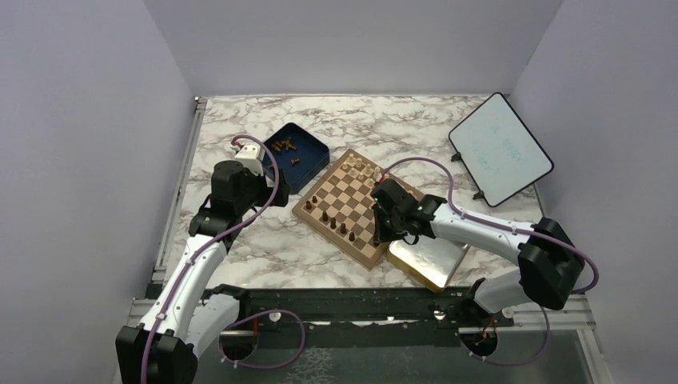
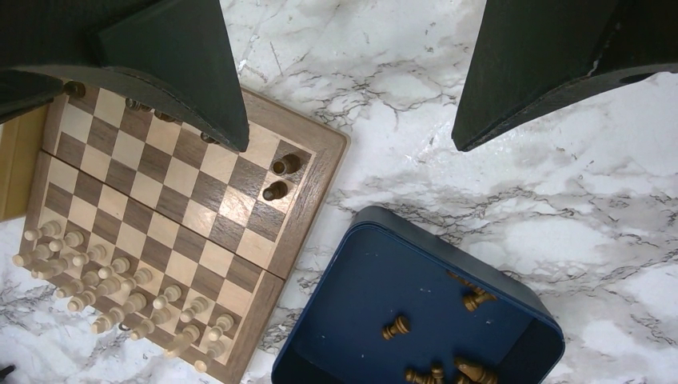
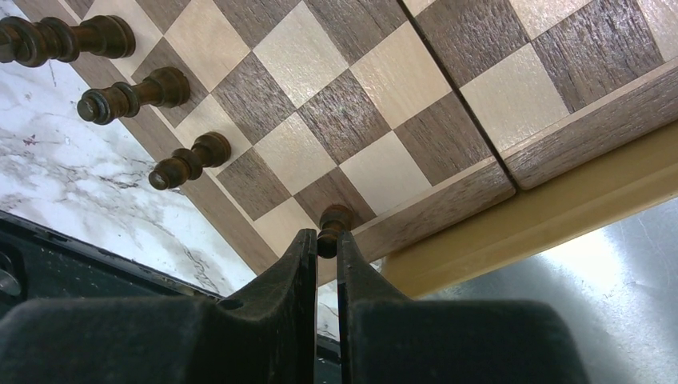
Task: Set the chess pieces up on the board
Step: Place the chess piece on the chessboard, then pick up the chess piece from the storage box.
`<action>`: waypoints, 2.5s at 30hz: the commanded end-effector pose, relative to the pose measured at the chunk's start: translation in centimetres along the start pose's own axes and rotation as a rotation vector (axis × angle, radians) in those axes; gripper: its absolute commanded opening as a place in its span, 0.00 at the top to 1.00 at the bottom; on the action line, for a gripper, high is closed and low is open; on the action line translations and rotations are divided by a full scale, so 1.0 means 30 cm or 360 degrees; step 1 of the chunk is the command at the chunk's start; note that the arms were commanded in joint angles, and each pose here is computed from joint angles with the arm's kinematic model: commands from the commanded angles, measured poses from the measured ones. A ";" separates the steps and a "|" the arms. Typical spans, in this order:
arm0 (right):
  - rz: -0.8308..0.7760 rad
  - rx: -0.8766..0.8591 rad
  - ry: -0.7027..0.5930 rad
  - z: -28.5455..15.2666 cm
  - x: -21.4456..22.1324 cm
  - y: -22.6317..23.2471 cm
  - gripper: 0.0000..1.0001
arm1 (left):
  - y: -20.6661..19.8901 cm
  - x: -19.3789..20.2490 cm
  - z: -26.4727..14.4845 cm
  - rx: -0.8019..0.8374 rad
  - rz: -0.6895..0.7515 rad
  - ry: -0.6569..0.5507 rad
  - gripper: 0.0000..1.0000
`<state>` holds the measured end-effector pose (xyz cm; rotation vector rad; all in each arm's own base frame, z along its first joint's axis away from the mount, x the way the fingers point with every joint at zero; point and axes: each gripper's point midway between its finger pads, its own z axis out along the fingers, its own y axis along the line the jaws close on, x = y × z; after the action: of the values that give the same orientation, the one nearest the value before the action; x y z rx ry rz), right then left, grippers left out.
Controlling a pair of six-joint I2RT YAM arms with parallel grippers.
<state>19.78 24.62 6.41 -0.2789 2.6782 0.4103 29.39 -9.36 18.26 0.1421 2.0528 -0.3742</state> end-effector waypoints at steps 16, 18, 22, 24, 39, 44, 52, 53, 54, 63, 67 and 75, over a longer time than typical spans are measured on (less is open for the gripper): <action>0.0000 0.0034 -0.0042 0.009 -0.033 0.023 0.86 | 0.010 -0.011 -0.016 -0.0020 0.0016 -0.0037 0.01; 0.0002 0.0023 -0.0038 0.010 -0.031 0.029 0.78 | 0.010 -0.010 -0.016 -0.0020 0.0016 -0.0036 0.01; 0.0031 -0.0052 -0.0053 0.003 -0.047 0.066 0.69 | -0.003 -0.007 -0.015 0.0018 0.0026 -0.0026 0.01; 0.0035 -0.0081 -0.0073 -0.005 -0.063 0.083 0.66 | -0.017 -0.004 -0.017 0.0057 0.0036 -0.0017 0.01; -0.0026 -0.0130 -0.0365 -0.181 -0.191 0.093 0.37 | 0.027 -0.023 0.052 -0.0055 0.0020 0.0091 0.02; -0.0047 -0.0204 -0.0498 -0.255 -0.213 0.094 0.24 | 0.083 -0.088 0.122 -0.0193 0.0074 0.0113 0.10; -0.0052 -0.0211 -0.0655 -0.328 -0.235 0.063 0.19 | 0.085 -0.169 0.372 -0.0101 0.0192 0.0265 0.33; -0.0056 -0.0213 -0.0664 -0.334 -0.237 0.063 0.19 | 0.085 -0.146 0.427 -0.0058 0.0225 0.0323 0.36; -0.0061 -0.0214 -0.0671 -0.339 -0.236 0.061 0.19 | 0.077 -0.147 0.467 -0.0007 0.0261 0.0344 0.40; -0.0062 -0.0231 -0.0686 -0.369 -0.235 0.059 0.20 | 0.095 -0.076 0.677 0.0161 0.0488 0.0508 0.52; -0.0053 -0.0219 -0.0686 -0.374 -0.230 0.050 0.20 | 0.119 -0.042 0.709 0.0165 0.0578 0.0536 0.53; -0.0048 -0.0191 -0.0693 -0.381 -0.235 0.040 0.20 | 0.140 0.029 0.745 0.0191 0.0647 0.0603 0.53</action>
<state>21.43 23.60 19.17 -0.2450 2.2461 0.5869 47.70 -12.54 6.89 0.6681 2.3348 -0.2324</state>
